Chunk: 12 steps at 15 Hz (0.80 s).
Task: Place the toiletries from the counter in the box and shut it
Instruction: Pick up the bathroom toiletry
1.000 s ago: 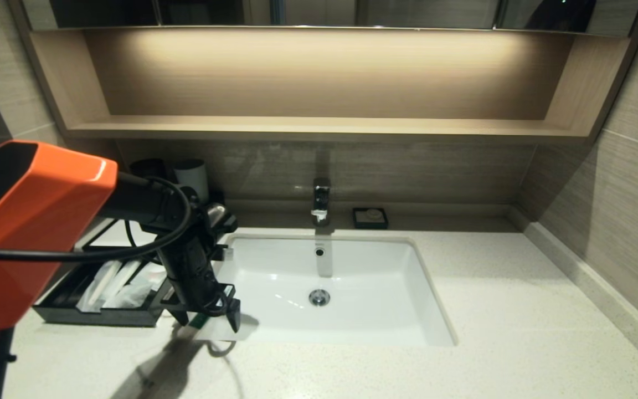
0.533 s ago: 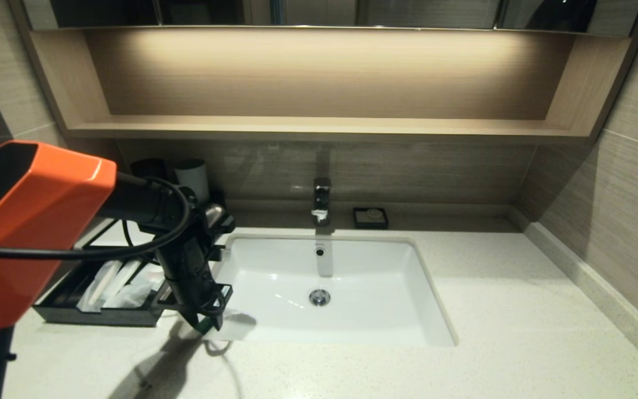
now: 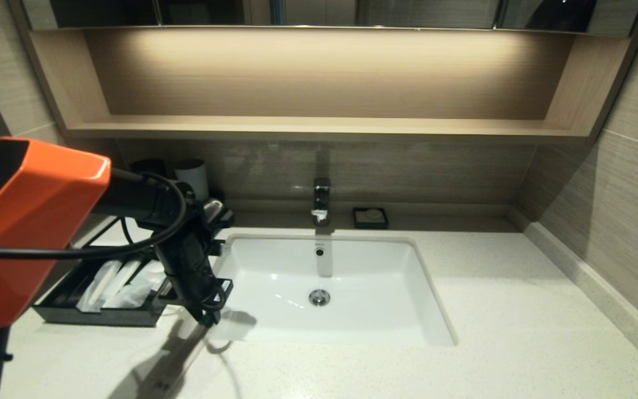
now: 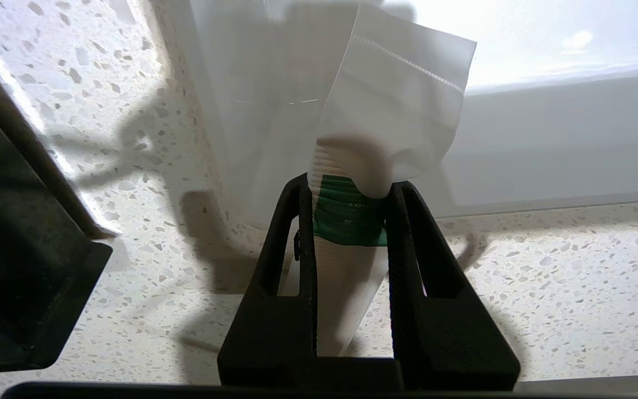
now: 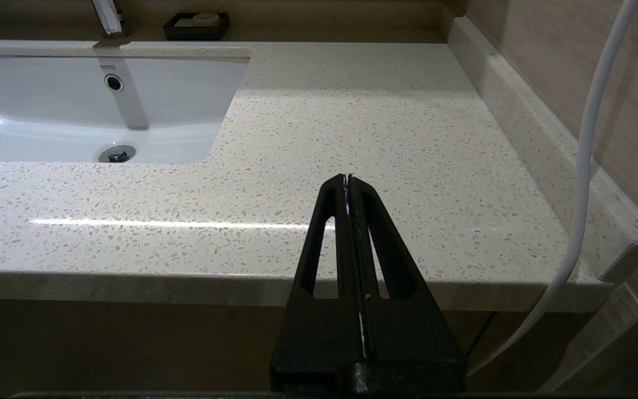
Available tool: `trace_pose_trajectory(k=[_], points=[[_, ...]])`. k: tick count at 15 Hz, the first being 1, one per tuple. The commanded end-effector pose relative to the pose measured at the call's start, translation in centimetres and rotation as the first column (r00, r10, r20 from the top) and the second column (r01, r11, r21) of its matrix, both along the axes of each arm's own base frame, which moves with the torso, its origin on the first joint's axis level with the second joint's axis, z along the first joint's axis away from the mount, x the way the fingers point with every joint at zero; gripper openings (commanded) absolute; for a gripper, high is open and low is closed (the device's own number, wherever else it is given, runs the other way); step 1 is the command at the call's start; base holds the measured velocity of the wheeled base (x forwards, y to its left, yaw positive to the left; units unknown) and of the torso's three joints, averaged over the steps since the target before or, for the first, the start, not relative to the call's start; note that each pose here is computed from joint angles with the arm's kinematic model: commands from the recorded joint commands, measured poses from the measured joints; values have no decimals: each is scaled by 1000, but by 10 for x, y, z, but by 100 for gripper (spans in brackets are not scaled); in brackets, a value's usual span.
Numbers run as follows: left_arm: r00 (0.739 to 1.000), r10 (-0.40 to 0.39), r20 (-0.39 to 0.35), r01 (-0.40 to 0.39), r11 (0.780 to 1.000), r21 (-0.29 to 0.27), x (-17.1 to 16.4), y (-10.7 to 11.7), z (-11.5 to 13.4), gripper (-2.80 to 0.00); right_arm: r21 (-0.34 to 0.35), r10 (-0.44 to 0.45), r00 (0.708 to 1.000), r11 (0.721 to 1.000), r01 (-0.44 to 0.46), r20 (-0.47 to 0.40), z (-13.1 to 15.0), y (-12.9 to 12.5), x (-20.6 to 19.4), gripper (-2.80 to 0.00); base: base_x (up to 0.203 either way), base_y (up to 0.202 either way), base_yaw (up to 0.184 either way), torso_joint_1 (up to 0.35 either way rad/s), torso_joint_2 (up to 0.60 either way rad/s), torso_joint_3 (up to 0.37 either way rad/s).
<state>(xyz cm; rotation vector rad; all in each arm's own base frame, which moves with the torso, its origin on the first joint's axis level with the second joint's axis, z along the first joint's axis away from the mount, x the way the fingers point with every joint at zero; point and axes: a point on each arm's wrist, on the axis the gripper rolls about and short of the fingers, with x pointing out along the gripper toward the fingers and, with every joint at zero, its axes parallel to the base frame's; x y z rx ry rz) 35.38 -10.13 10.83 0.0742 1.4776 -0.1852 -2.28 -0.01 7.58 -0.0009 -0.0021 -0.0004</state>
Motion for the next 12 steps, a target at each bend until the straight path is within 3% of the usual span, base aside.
trace_pose_trajectory(k=[1, 5, 9, 12], points=[[1000, 11, 25, -11, 1000, -8, 0, 4, 9, -280, -1, 0, 1000, 1000, 0, -1, 0, 0, 0, -280, 0, 0, 0, 0, 0, 0], [996, 26, 90, -24, 999, -26, -5, 8, 33, -280, -1, 0, 1000, 1000, 0, -1, 0, 0, 0, -280, 0, 0, 0, 0, 0, 0], [987, 50, 154, -57, 997, 42, -10, 16, 47, -280, -1, 0, 1000, 1000, 0, -1, 0, 0, 0, -280, 0, 0, 0, 0, 0, 0], [975, 61, 212, -69, 997, 32, -14, 22, 66, -280, -1, 0, 1000, 1000, 0, 0, 0, 0, 0, -280, 0, 0, 0, 0, 0, 0]])
